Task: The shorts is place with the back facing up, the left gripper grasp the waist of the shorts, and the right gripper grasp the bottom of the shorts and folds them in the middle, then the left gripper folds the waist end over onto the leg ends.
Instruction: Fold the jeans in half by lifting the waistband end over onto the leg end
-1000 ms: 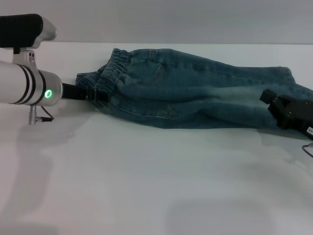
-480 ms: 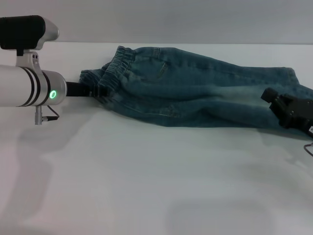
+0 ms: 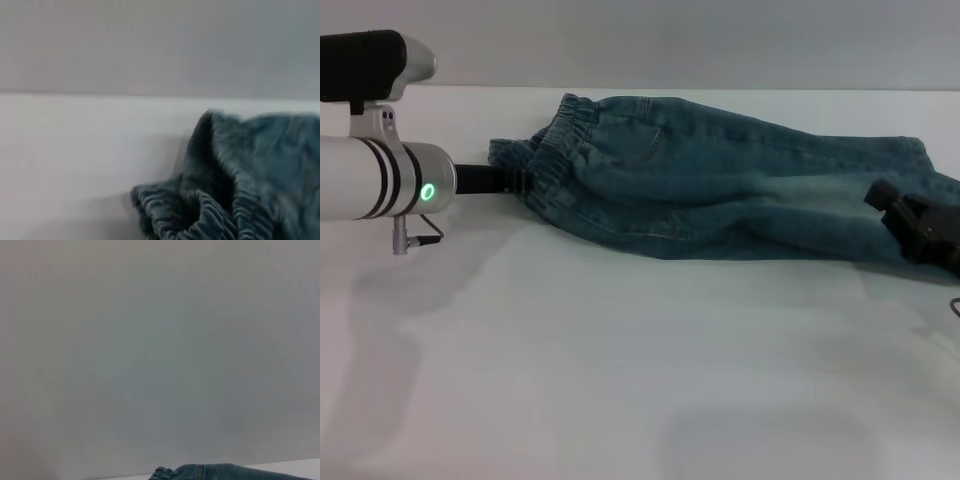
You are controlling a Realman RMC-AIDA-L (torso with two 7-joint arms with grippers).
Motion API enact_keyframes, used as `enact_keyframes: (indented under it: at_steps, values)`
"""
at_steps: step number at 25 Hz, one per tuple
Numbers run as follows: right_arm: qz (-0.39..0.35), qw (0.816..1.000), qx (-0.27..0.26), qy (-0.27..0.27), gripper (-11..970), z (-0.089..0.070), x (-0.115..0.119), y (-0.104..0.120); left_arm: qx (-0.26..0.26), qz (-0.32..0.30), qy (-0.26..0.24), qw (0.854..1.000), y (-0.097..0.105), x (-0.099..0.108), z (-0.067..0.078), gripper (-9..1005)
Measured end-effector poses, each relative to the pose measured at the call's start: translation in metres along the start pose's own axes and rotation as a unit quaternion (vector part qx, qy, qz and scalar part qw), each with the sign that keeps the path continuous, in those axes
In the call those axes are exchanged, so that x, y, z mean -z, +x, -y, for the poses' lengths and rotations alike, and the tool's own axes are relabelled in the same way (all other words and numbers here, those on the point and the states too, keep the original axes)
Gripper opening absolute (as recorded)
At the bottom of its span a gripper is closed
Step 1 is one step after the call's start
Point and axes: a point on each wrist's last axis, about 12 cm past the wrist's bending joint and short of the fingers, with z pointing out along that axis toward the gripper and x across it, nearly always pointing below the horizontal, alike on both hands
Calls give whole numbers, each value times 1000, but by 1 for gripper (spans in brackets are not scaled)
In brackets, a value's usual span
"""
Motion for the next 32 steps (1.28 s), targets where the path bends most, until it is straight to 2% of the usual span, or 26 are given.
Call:
enact_keyframes:
  at_steps: [2, 4, 7, 12, 19, 24, 32]
  values:
    - [1, 1000, -4, 1, -1, 0, 1, 1, 1, 5, 4, 1000, -1, 2, 1, 278]
    - [1, 1000, -5, 0, -1, -1, 1, 2, 5, 39, 22, 999, -7, 14, 3, 223]
    - [-1, 1000, -9, 0, -1, -1, 0, 3, 7, 45, 29, 999, -9, 16, 4, 112]
    - [-3, 1000, -16, 1, -1, -1, -1, 5, 2, 47, 40, 998, -12, 22, 8, 68]
    - [-16, 999, -32, 9, -1, -1, -13, 11, -3, 74, 64, 995, -18, 42, 17, 68]
    - [-24, 1000, -12, 6, -1, -2, -26, 13, -18, 93, 78, 992, -23, 60, 25, 69]
    - [-58, 997, 26, 47, -1, 8, -41, 18, -40, 120, 109, 986, -27, 83, 45, 66]
